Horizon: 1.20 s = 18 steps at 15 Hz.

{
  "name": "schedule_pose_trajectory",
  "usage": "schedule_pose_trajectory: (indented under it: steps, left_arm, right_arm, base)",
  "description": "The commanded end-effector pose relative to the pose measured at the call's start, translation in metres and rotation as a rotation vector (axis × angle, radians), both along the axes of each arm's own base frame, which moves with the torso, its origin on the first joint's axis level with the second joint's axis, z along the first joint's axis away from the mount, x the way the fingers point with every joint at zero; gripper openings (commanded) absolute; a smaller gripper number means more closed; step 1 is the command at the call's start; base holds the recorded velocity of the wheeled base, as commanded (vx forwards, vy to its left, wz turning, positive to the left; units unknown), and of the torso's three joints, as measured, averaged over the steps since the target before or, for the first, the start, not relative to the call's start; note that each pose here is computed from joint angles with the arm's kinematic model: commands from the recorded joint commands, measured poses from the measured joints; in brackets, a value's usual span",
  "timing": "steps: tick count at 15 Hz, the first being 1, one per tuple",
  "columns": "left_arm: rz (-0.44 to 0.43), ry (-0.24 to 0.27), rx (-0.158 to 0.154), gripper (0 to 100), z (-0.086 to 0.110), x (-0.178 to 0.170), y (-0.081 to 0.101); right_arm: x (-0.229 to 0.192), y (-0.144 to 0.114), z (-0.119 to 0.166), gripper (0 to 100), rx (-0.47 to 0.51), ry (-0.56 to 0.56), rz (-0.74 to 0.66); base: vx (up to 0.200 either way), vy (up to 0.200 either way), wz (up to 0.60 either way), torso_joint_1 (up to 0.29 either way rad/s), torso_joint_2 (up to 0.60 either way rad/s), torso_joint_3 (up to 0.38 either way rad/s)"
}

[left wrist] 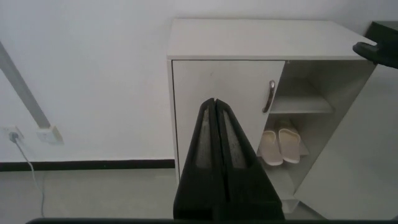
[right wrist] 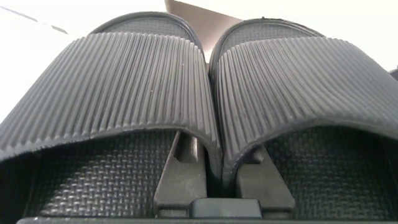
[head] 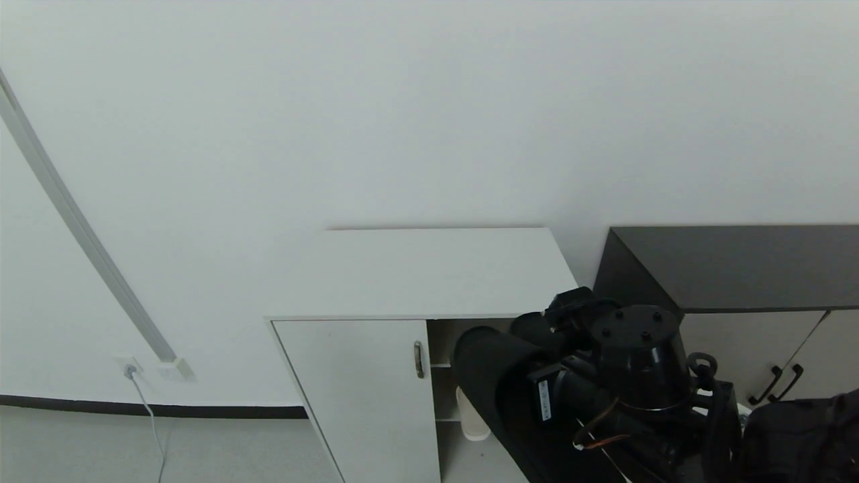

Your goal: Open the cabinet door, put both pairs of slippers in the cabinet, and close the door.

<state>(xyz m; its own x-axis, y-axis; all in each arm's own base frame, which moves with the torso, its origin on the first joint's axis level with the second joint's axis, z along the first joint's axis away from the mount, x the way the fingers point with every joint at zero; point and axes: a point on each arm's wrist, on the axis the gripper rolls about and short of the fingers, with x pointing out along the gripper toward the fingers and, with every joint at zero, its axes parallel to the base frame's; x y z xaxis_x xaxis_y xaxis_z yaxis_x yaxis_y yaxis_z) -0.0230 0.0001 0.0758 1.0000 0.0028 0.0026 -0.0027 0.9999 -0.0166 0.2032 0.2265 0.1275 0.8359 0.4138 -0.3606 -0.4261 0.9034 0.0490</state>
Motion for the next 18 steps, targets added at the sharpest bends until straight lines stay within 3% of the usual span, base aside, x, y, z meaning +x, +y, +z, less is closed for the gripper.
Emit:
schedule_pose_trajectory:
  steps: [1, 18]
  left_arm:
    - [0.000, 0.001, 0.000, 0, 0.0001, 0.0001, 0.0000]
    - [0.000, 0.001, 0.000, 0, 0.0001, 0.0001, 0.0000]
  right_arm:
    - [-0.0006, 0.0007, -0.0003, 0, 0.000, 0.001, 0.004]
    - [-0.0085, 0.0043, -0.0031, 0, 0.007, -0.007, 0.032]
  base:
    - [0.000, 0.000, 0.00, 0.000, 0.00, 0.000]
    - [0.000, 0.000, 0.00, -0.007, 0.02, 0.008]
